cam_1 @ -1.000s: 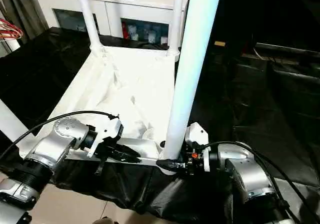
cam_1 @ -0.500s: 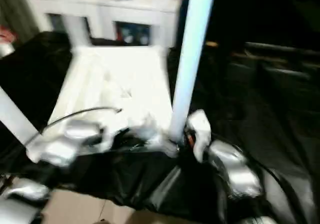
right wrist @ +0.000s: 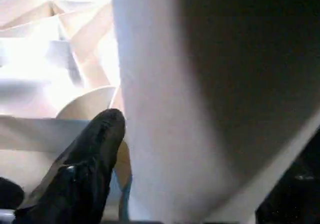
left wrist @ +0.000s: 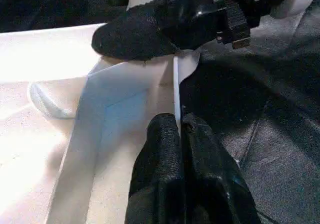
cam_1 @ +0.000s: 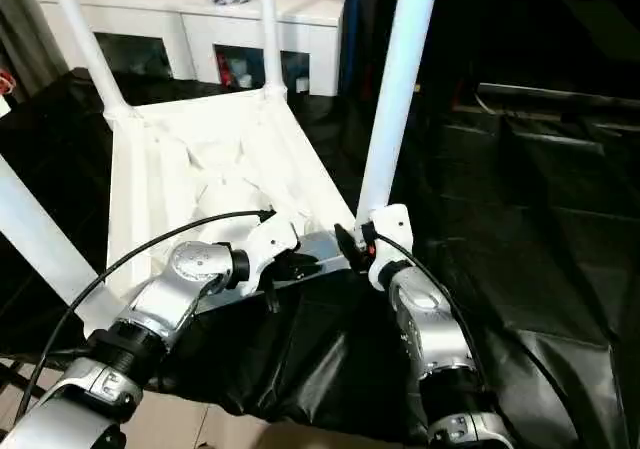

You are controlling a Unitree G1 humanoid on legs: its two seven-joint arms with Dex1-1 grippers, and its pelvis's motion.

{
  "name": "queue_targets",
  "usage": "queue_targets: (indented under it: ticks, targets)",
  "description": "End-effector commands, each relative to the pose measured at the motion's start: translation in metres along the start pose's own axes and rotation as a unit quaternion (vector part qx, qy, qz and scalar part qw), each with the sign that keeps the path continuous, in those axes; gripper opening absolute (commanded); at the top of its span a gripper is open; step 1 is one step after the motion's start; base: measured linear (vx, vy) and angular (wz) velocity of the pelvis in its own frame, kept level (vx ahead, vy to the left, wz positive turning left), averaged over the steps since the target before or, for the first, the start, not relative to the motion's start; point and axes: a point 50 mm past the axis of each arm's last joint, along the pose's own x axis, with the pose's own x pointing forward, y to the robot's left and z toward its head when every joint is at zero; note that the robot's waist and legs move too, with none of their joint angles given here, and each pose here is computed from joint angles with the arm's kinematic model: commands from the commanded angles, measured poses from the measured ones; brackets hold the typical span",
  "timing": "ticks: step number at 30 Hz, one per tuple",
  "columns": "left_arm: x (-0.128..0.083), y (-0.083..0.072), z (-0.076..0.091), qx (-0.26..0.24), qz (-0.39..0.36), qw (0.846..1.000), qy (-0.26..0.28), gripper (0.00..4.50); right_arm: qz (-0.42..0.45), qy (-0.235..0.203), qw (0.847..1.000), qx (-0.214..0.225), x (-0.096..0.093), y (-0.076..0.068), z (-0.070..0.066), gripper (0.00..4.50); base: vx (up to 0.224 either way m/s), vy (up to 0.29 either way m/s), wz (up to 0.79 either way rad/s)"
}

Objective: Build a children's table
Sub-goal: Rotate leg to tighten

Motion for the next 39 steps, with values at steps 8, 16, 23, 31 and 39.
queue_targets:
  ticks: [8, 16, 23, 31, 39]
  targets:
    - [-0.005, -0.017, 0.014, 0.054, -0.128, 0.99, -0.04, 0.0, 0.196, 0.021, 0.98, -0.039, -0.014, 0.02, -0.005, 3.73, 0.0, 0.0, 0.0]
    - [-0.037, -0.005, -0.001, 0.068, -0.18, 0.981, -0.003, 0.0, 0.34, 0.041, 0.938, -0.057, -0.046, 0.003, 0.003, 3.73, 0.0, 0.0, 0.0]
    - [-0.055, 0.001, -0.005, 0.067, -0.208, 0.976, 0.004, 0.0, 0.41, 0.061, 0.908, -0.059, -0.061, 0.001, 0.007, 3.06, 0.0, 0.0, 0.0]
    - [-0.061, 0.003, -0.007, 0.065, -0.223, 0.973, 0.009, 0.0, 0.432, 0.063, 0.898, -0.053, -0.063, 0.003, 0.009, 2.61, 0.0, 0.0, 0.0]
    - [-0.059, 0.001, -0.006, 0.059, -0.224, 0.973, 0.0, 0.0, 0.439, 0.059, 0.895, -0.041, -0.064, 0.008, 0.009, 2.55, 0.0, 0.0, 0.0]
